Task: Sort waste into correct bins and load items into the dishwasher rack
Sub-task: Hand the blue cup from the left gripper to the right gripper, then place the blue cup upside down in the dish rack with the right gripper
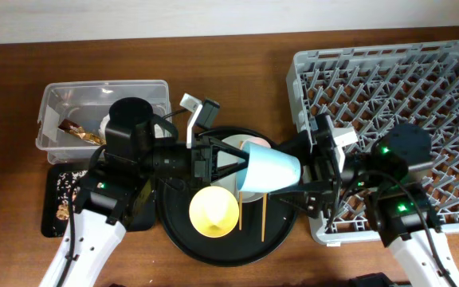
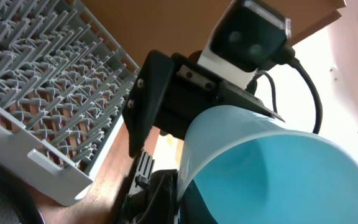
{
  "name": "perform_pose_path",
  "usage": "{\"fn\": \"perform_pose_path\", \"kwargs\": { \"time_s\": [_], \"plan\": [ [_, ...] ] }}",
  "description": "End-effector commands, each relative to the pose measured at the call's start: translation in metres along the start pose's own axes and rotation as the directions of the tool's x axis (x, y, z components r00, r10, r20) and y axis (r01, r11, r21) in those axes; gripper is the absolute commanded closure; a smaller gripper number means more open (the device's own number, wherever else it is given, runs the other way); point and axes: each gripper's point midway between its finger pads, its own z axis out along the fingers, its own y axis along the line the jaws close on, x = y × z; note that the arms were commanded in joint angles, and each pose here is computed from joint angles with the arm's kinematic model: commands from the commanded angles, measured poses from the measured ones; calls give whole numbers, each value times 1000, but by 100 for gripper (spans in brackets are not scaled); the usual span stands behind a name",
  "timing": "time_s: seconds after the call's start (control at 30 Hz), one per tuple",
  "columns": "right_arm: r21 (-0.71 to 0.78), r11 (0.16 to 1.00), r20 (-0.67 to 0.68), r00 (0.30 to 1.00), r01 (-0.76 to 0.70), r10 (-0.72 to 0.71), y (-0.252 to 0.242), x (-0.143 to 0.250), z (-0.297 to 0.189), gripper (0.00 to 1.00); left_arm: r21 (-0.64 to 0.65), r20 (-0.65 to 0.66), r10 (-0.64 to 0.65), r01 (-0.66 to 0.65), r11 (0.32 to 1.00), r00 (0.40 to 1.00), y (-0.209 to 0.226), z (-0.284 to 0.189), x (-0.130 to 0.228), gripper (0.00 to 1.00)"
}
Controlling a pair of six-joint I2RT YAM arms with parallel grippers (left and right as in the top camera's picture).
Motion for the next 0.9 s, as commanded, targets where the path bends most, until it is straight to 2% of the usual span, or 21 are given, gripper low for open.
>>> {"fn": "perform_pose_path", "kwargs": {
  "time_s": [0.0,0.27,0.33,0.5,0.53,0.63,0.7,0.77,0.87],
  "plan": [
    [-48,994,4,995,103,-103,15,-10,9,13,31,-14,15,-14,999,1000,-9,0,1,100],
    [-49,990,12,991,135,-135,16,-13,9,27,31,-14,15,-14,999,1000,-9,0,1,100],
    [-50,987,15,988,151,-151,17,-15,9,34,30,-14,15,-15,999,1000,-9,0,1,100],
    [-44,984,22,985,172,-171,17,-17,9,37,-17,17,12,-12,1000,1000,-1,0,-5,99],
    [-44,984,22,985,171,-170,17,-17,9,37,-31,26,11,-10,999,1000,1,0,-6,95],
    [-26,989,28,989,145,-144,14,-19,9,37,-118,82,12,-2,993,997,17,-2,-16,70],
    [6,993,41,992,116,-116,9,-22,9,39,-206,140,18,12,978,990,32,-6,-25,66],
    [66,995,71,994,75,-79,-1,-28,9,39,-354,224,16,66,933,974,60,-16,-36,65],
    [184,982,134,991,-34,9,-25,-35,0,42,-633,365,37,218,743,930,117,-55,-43,64]
  ]
}}
